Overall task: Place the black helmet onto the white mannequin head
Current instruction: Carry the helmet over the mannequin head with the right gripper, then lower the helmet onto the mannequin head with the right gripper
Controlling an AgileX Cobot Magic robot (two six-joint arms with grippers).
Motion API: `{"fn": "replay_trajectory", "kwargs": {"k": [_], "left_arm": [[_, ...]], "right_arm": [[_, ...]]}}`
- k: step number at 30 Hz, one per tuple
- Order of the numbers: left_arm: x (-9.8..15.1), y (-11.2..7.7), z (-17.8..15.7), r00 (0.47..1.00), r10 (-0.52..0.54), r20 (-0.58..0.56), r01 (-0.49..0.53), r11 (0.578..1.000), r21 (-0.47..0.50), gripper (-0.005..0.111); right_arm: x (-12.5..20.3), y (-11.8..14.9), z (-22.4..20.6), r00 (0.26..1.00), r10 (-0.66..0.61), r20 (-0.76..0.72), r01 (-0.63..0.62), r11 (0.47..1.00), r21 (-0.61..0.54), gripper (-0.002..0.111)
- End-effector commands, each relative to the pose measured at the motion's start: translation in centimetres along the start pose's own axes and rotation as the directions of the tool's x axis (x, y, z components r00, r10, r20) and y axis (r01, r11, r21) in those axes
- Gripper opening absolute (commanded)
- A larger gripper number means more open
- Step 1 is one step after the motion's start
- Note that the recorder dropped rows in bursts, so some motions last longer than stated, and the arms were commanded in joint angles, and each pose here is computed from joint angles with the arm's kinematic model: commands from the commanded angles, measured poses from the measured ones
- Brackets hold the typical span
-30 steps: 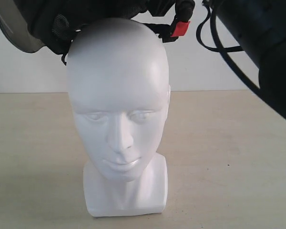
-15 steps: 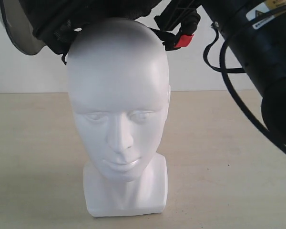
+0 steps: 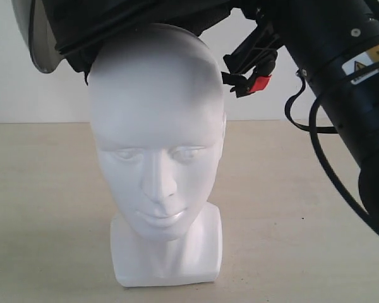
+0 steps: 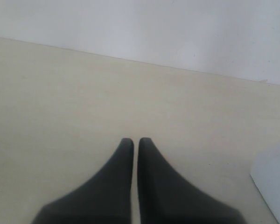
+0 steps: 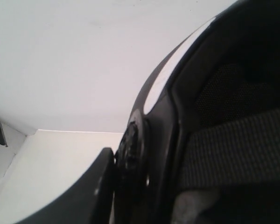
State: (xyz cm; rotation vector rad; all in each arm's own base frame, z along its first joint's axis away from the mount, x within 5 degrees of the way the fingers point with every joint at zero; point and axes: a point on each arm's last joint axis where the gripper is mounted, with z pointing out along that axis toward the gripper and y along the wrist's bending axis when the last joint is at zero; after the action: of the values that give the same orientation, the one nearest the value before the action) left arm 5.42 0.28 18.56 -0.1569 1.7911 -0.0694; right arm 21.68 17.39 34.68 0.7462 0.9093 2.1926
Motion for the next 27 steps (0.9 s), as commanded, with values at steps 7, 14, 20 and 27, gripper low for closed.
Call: {"fn": "replay_trajectory", "kwargs": {"k": [7,14,20,27], "left_arm": [[0.0,0.0,0.0,1.000,-0.003,0.007,0.003,1.000,0.007,0.004],[0.0,0.0,0.0,1.000,-0.003,0.007,0.003,1.000,0.007,0.004],[0.0,0.0,0.0,1.000,-0.003,0.007,0.003,1.000,0.007,0.004],[0.0,0.0,0.0,1.000,-0.003,0.007,0.003,1.000,0.007,0.004]], "right_arm": [[0.1,0.3,-0.3,0.999,-0.031,-0.014,0.031,1.000,0.000,0.000],[-0.1,0.1,-0.6,0.999,-0.031,-0.008,0.031,0.999,0.011,0.000],[-0.7,-1.0,-1.9,1.000,-0.008,0.025,0.007,0.998,0.066,0.000],[-0.8,-1.0,-2.0,0.999,-0.006,0.035,0.003,0.998,0.066,0.000]]}}
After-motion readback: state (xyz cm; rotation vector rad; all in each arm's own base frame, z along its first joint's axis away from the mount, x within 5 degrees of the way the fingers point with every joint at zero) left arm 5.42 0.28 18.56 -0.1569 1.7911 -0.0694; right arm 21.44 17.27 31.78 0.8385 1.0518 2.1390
